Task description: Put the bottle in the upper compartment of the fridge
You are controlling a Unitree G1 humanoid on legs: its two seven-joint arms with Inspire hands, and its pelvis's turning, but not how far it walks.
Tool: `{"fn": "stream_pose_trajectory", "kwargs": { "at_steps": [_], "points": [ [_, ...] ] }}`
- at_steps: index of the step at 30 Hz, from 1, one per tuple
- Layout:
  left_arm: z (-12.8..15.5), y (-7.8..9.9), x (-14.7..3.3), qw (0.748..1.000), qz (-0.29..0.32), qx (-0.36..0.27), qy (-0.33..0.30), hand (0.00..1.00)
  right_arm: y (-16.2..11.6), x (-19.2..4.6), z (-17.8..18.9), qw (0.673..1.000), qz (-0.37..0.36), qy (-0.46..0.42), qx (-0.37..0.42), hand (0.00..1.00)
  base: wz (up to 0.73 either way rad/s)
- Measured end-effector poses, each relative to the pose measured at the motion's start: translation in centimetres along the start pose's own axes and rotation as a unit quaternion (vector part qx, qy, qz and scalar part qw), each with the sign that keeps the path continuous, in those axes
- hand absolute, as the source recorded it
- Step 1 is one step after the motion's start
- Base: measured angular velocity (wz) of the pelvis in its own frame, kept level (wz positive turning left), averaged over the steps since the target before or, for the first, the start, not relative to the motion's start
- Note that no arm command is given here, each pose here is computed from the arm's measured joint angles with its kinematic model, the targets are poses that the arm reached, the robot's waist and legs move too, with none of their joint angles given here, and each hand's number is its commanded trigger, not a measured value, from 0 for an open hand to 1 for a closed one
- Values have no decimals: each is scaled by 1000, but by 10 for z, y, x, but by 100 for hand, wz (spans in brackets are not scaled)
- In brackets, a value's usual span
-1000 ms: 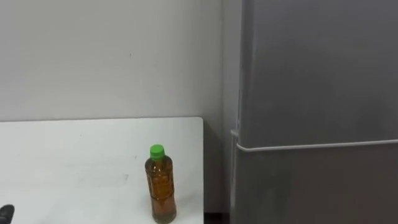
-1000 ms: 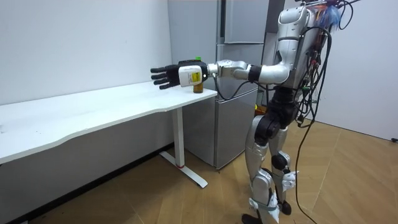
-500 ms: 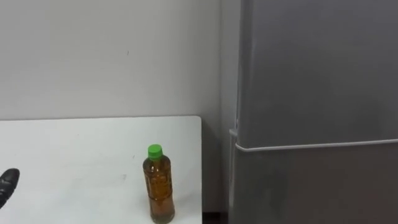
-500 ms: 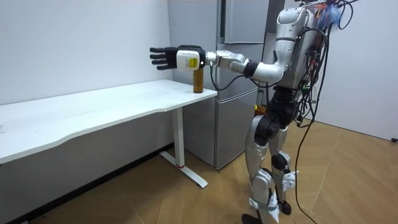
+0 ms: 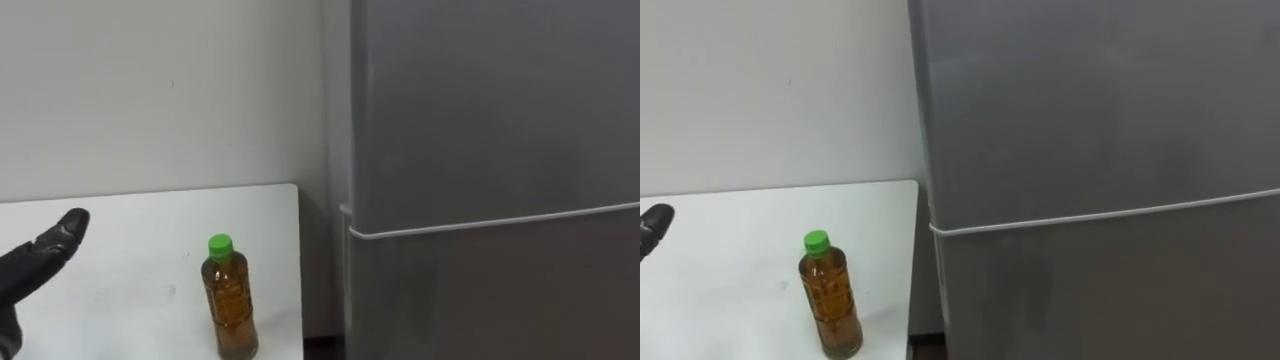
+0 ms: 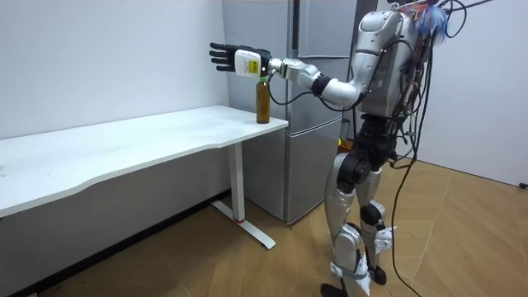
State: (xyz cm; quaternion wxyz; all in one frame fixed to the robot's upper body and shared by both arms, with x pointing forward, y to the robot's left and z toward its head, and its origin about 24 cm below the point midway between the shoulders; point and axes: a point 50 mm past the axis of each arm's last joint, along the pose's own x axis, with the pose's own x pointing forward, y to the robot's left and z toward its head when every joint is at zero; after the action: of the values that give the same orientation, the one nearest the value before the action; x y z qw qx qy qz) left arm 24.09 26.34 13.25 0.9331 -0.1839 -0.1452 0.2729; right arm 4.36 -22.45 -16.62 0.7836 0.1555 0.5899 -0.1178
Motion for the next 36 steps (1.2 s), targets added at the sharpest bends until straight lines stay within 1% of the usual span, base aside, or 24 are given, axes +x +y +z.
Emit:
{"fn": "stream_pose_trajectory", "kwargs": {
  "at_steps": [3, 5, 12, 17, 25, 30, 36],
  "points": [
    [6, -20, -4, 999, -47, -12, -8, 0, 1, 1, 2, 1000, 0, 1, 0, 0, 1],
    [10, -35, -8, 996, -90, -21, -15, 0, 3, 2, 3, 1000, -1, 2, -4, 0, 2],
    [6, -65, -12, 985, -170, -33, -5, 0, 6, 4, 8, 1000, 2, 4, -15, 0, -4],
    [-4, -75, -17, 977, -208, -27, 22, 0, 8, 4, 8, 1000, 5, 6, -18, 0, -7],
    [-16, -84, -23, 969, -240, -29, 53, 0, 10, 5, 10, 1000, 10, 8, -21, 0, -3],
    [-24, -87, -22, 963, -253, -30, 81, 0, 10, 5, 12, 1000, 13, 9, -20, 0, -2],
    [-30, -101, -16, 957, -271, -31, 98, 0, 11, 5, 14, 1000, 13, 5, -21, 0, -1]
  ]
}}
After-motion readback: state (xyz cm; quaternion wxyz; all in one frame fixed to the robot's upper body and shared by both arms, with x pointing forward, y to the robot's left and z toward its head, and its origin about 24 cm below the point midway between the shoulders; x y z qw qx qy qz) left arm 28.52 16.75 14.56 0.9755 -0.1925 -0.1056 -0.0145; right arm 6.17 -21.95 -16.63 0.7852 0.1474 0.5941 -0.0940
